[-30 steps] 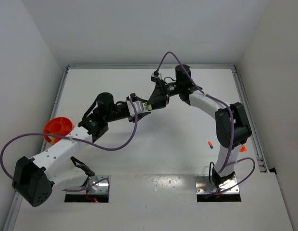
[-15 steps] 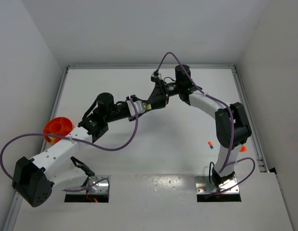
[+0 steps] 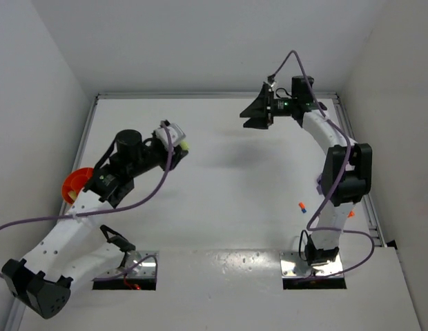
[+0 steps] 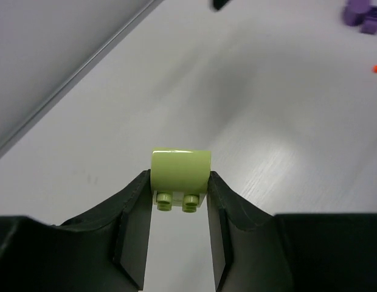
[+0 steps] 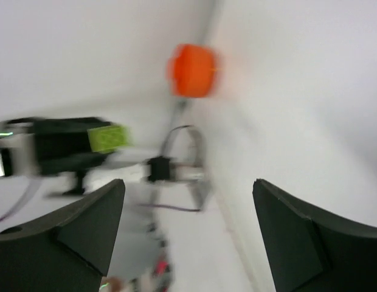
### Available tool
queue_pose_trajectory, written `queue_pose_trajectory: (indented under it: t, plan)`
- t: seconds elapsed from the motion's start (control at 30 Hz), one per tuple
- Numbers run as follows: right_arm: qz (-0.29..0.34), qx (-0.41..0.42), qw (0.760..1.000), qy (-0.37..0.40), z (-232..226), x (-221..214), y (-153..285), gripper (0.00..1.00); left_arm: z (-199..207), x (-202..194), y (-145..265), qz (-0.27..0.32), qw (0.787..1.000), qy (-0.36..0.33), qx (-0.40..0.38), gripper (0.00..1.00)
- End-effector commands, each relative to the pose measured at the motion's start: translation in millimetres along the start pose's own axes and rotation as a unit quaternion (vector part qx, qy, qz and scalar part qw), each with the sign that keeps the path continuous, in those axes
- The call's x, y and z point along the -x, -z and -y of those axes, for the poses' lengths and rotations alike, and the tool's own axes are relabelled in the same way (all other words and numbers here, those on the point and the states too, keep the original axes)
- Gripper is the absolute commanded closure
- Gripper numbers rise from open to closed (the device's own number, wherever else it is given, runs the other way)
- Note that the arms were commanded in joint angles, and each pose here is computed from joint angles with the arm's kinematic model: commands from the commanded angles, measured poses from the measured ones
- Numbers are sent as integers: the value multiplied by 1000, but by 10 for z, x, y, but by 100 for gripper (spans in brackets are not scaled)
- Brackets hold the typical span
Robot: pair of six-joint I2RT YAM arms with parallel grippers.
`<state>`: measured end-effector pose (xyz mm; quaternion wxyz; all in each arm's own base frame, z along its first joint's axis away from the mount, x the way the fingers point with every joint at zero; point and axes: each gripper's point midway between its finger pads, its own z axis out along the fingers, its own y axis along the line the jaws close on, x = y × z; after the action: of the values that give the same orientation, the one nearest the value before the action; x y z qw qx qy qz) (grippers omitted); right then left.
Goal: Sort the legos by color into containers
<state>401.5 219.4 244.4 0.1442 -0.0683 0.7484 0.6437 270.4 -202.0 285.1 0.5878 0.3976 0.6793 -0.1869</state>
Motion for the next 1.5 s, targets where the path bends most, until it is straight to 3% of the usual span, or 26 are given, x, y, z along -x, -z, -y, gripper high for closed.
queue_pose_trajectory:
  t: [0.0,0.1,0.2,0.37,0.47,0.63,0.83,0.87,0.9,0.97,1.13,1.33,1.47]
  plan:
    - [-20,-201,971,130,425,-129,232,13,-434,-149,402,-64,988,94,107,84]
    - [-66,-306,932,184,769,-272,474,13,-672,-224,624,-112,976,105,157,86]
    - [-74,-331,925,173,911,-326,663,14,-844,-430,872,-180,953,127,208,86]
    - [-82,-338,915,205,962,-464,728,16,-1073,-874,1356,-285,886,180,318,88]
    - [-92,-350,904,226,980,-466,788,16,-1187,-1053,1600,-299,863,189,361,92]
    - [-116,-418,866,248,1124,-480,1041,17,-1400,-1464,2047,-338,801,230,437,93]
    - [-131,-440,851,254,1182,-529,1142,17,-1628,-1914,2492,-385,764,272,440,93]
    - [-127,-440,851,258,1158,-495,1141,17,-1641,-1983,2510,-385,768,282,428,93]
    - [-139,-439,851,253,1195,-542,1146,17,-1701,-2138,2687,-394,748,308,436,93]
    - [-143,-443,847,258,1200,-496,1161,17,-1785,-2261,2788,-396,754,318,417,94]
    - [-157,-462,830,268,1251,-409,1240,17,-1882,-2482,3089,-403,740,338,419,96]
    - [-159,-466,828,267,1257,-414,1256,17,-1856,-2534,3102,-403,754,322,406,94]
    - [-167,-461,833,256,1314,-510,1246,17,-1841,-2555,3092,-392,770,318,390,87]
